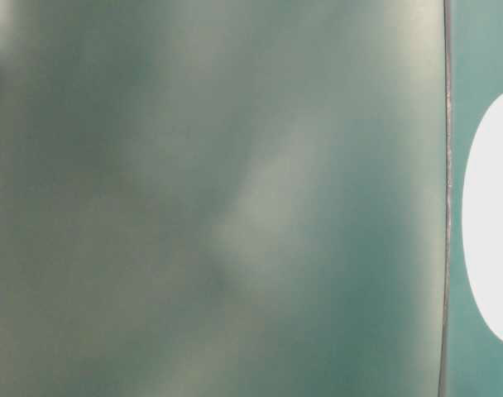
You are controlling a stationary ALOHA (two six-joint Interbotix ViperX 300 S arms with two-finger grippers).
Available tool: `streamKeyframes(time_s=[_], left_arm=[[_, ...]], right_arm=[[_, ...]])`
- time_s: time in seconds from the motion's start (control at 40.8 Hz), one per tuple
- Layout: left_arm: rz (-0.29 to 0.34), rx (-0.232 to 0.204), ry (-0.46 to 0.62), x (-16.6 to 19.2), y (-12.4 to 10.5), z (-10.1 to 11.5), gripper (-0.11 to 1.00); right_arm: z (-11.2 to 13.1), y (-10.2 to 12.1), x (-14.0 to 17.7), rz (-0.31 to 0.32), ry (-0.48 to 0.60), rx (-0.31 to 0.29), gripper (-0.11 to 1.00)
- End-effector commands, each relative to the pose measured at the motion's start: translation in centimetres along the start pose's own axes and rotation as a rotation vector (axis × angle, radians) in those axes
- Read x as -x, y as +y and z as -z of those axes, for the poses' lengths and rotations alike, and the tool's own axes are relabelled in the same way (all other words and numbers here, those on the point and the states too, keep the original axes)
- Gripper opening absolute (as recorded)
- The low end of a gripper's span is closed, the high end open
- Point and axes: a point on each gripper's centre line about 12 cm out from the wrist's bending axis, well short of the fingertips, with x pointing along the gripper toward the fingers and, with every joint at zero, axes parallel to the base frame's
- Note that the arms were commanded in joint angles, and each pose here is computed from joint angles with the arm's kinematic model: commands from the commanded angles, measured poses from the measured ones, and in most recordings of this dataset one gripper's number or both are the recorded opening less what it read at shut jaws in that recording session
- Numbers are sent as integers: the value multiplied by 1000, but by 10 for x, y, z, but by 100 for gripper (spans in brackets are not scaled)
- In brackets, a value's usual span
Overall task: Scoop the yellow hexagonal prism block from the bowl with a spoon using the right arm.
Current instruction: 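Move the right gripper toward the pink spoon on the spoon rest, then grasp the pink spoon handle with the right gripper and lift it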
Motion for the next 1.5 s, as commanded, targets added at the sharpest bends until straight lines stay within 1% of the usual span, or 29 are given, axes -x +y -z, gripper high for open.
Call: streamKeyframes(time_s=[0.0,0.319,0.515,0.761,0.957,1.178,1.276,1.374,1.472], left_arm=[[2,-4,-17,-3,0,-8,-1],[0,-5,-6,-3,0,-7,-1],[2,-4,1,-3,0,-5,-1],[2,-4,3,-3,0,-5,-1],[2,-4,5,-3,0,-5,-1],[1,-5,6,-3,0,-4,-1],[2,-4,6,-3,0,-4,-1],[1,-5,6,-3,0,-4,-1],[2,-4,6,-3,0,-4,-1]], right_arm=[[6,2,-4,5,-30,-21,61],[43,10,-8,20,0,-60,61],[63,11,-4,62,35,-76,61],[85,18,-3,77,87,-55,61],[96,22,-5,92,98,-36,61],[107,32,-7,72,122,-6,61],[113,33,-9,78,143,4,61],[120,33,-12,95,164,3,61],[127,33,-12,97,186,-2,61]])
